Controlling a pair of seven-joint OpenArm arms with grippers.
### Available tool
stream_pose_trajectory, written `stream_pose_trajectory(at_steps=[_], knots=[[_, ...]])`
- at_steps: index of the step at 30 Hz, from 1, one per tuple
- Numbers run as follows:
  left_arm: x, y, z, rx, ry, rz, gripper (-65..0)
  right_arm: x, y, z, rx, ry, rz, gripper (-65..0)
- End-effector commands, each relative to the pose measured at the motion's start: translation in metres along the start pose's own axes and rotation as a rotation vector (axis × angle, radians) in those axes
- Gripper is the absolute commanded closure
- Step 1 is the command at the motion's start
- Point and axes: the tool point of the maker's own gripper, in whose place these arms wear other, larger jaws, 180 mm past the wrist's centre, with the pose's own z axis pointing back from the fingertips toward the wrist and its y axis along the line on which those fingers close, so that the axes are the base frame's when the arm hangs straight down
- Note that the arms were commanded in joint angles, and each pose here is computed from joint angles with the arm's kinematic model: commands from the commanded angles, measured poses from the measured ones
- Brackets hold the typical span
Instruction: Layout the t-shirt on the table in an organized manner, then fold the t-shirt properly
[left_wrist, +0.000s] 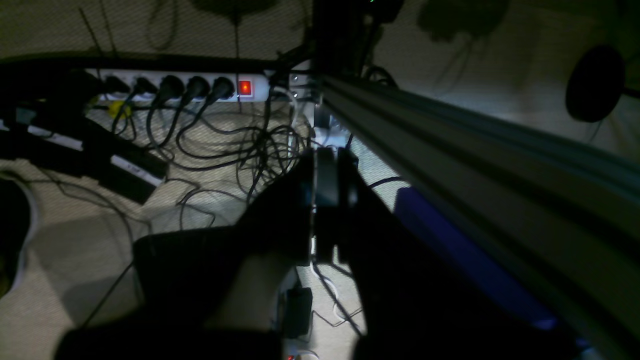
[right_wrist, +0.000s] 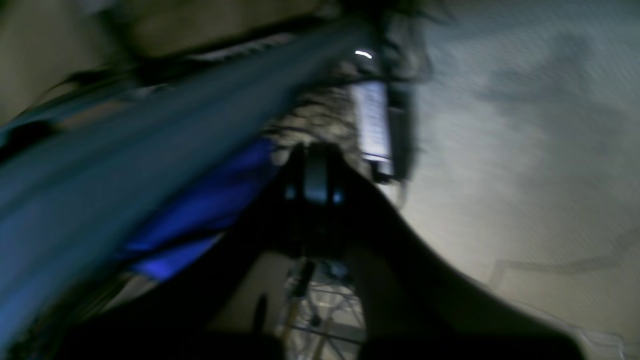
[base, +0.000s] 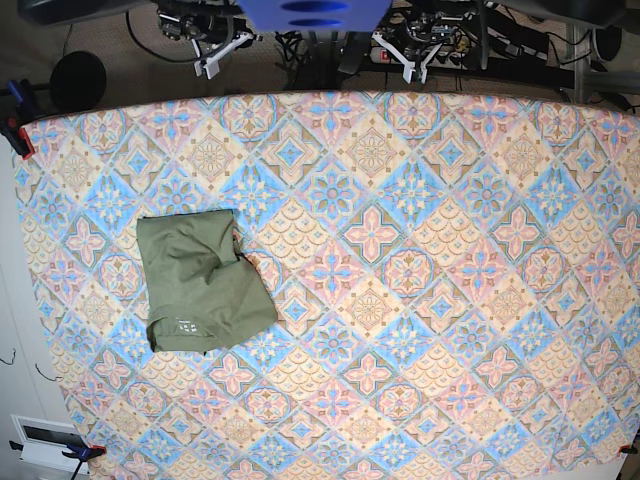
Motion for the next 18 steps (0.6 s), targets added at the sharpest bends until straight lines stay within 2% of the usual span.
stream_pose_trajectory(at_steps=[1,7,16,18], knots=[[0.007,0.000,-0.001,-0.002,-0.017,0.000,0.0,0.009,-0.010,0.004,-0.021,-0.026,0.002,0.0],[0.028,-0.012,-0.007,-0.020,-0.052,0.002,0.0,0.007,-0.025,0.003,-0.116,-0.018,-0.016,0.0],[0.029,-0.025,-0.010,-0.041,-0.054,0.009,0.0,0.005,-0.024,0.003,-0.115,-0.009,-0.020,0.0],[0.028,-0.026,-0.010,-0.042,-0.052,0.010,0.0,0.020,-0.018,0.000,-0.105,-0.012,-0.012,0.0]])
